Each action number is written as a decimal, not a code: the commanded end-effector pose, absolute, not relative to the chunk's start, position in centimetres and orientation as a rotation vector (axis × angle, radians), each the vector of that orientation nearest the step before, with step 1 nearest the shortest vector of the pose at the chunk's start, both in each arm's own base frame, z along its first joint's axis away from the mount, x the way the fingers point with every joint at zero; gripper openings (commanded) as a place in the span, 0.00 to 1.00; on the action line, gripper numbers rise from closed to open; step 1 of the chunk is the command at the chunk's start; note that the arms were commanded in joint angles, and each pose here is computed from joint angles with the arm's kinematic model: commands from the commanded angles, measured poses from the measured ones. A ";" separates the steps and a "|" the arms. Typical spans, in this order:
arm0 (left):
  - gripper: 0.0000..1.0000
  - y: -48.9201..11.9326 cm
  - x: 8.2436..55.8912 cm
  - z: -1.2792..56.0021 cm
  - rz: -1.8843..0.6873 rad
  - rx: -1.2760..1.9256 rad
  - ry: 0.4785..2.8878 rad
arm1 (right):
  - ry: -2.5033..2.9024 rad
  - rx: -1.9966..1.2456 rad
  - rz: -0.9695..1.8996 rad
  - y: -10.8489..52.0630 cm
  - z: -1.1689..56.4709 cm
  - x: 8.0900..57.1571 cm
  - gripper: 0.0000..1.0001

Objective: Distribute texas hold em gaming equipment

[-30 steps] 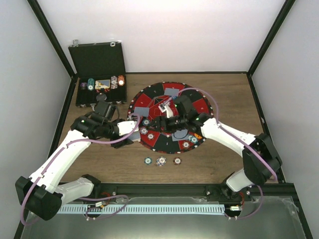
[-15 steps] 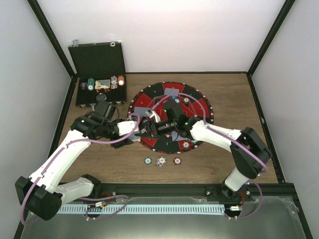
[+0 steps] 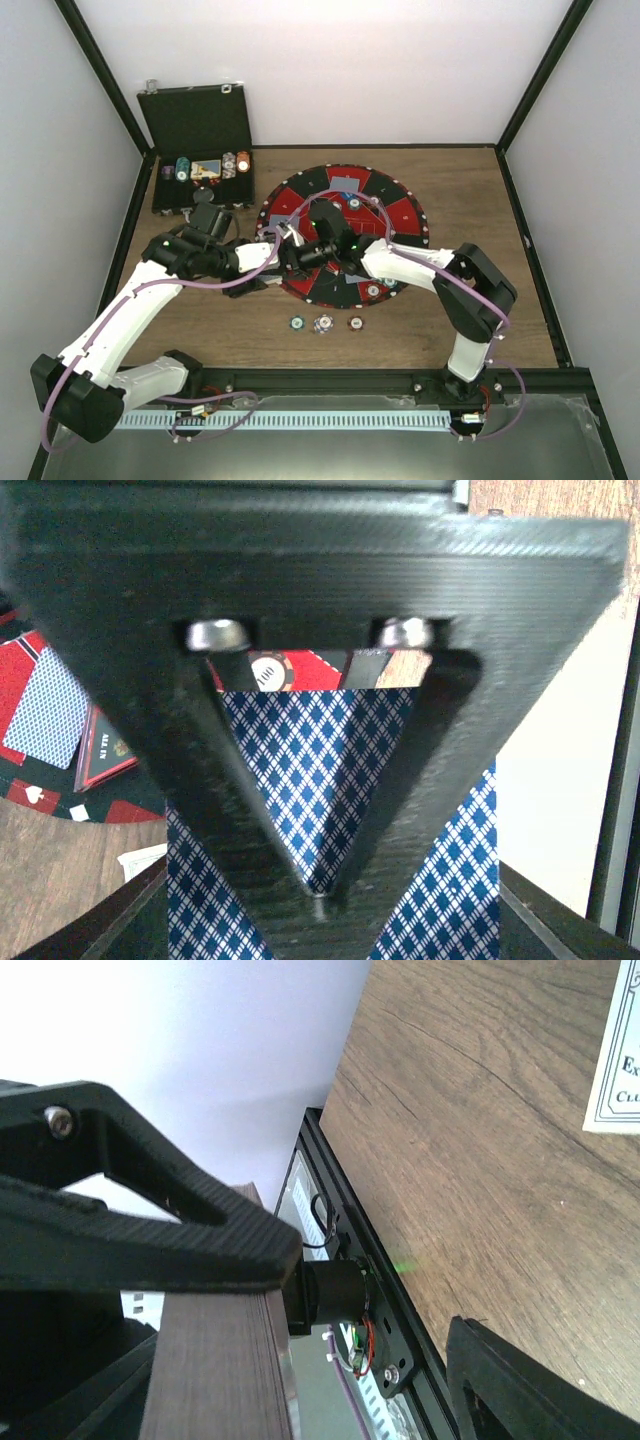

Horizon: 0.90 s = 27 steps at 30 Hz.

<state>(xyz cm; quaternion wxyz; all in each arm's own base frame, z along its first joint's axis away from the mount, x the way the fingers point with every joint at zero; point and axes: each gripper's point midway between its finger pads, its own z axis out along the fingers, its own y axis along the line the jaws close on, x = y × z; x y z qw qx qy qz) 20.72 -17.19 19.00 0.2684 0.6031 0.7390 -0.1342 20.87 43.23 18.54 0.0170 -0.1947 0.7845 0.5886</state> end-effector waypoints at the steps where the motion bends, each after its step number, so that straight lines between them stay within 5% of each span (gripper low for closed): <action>1: 0.10 -17.6 20.6 20.2 -0.381 1.627 1.935 | 2.401 -0.628 1.835 44.4 19.5 21.6 0.67; 12: 0.09 -17.4 20.4 20.3 -0.367 1.629 1.933 | 2.509 -0.444 1.720 40.2 15.4 23.5 0.53; 27: 0.09 -17.2 20.7 19.9 -0.349 1.628 1.943 | 2.460 -0.454 1.648 38.4 17.9 23.8 0.35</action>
